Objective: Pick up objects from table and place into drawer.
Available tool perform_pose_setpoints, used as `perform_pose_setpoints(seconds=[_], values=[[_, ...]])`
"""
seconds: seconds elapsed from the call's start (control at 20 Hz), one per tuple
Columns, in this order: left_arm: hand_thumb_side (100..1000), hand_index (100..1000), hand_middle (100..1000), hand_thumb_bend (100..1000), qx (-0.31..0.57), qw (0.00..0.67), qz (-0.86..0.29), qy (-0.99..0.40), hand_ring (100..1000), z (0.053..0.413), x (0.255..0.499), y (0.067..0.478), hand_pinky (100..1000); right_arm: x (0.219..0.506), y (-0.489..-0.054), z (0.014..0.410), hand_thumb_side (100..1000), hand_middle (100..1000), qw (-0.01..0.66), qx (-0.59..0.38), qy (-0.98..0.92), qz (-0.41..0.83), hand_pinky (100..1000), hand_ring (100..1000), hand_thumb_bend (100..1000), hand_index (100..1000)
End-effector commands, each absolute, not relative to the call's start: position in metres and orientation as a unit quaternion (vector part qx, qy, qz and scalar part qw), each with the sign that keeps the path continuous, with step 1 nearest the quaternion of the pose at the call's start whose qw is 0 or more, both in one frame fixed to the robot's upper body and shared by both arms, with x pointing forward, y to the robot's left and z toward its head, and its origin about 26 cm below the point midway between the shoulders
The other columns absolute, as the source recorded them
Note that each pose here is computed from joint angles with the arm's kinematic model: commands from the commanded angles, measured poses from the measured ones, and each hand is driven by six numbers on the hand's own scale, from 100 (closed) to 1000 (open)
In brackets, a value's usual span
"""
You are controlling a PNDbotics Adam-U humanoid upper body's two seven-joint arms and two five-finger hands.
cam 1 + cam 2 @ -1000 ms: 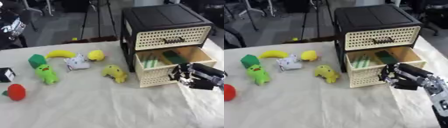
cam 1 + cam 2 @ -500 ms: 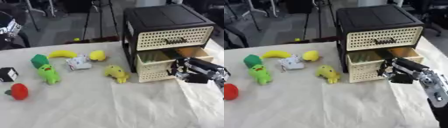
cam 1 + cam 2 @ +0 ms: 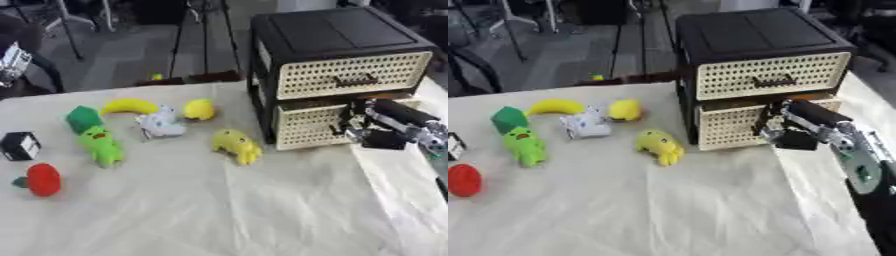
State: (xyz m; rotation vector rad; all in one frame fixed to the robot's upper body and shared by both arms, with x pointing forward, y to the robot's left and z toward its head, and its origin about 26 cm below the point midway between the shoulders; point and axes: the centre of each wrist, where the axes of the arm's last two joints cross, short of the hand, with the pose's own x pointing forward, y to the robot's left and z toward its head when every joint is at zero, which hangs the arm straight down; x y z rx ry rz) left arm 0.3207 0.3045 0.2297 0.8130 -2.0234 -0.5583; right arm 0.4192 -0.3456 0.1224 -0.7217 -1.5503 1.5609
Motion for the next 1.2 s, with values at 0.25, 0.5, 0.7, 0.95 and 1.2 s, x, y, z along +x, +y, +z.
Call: perform_pose_setpoints(seconds=[0.25, 0.5, 0.7, 0.95, 1.2], values=[[791, 711, 588, 530, 0.330, 0.418, -0.215, -0.818, 595, 0.238, 0.317, 0.307, 608, 0.428, -0.357, 0.135, 903, 791, 0.395, -0.326, -0.617, 0.597, 538, 786, 100, 690], [790, 711, 587, 527, 0.328, 0.420, -0.212, -0.819, 595, 0.236, 0.316, 0.307, 608, 0.431, -0.358, 0.135, 850, 801, 0.392, -0.352, -0.631, 0.569, 542, 790, 100, 707], [790, 711, 587, 527, 0.328, 0.420, -0.211, -0.819, 595, 0.236, 0.316, 0.307, 608, 0.432, -0.357, 0.132, 850, 801, 0.387, -0.361, -0.634, 0.564, 542, 790, 100, 707], [793, 709, 586, 520, 0.329, 0.424, -0.212, -0.817, 594, 0.234, 0.315, 0.308, 607, 0.421, -0.362, 0.146, 677, 731, 0.367, -0.383, -0.678, 0.508, 503, 668, 100, 704], [794, 707, 584, 516, 0.333, 0.424, -0.213, -0.815, 592, 0.233, 0.315, 0.311, 607, 0.398, -0.361, 0.144, 659, 658, 0.347, -0.387, -0.723, 0.455, 405, 578, 100, 637]])
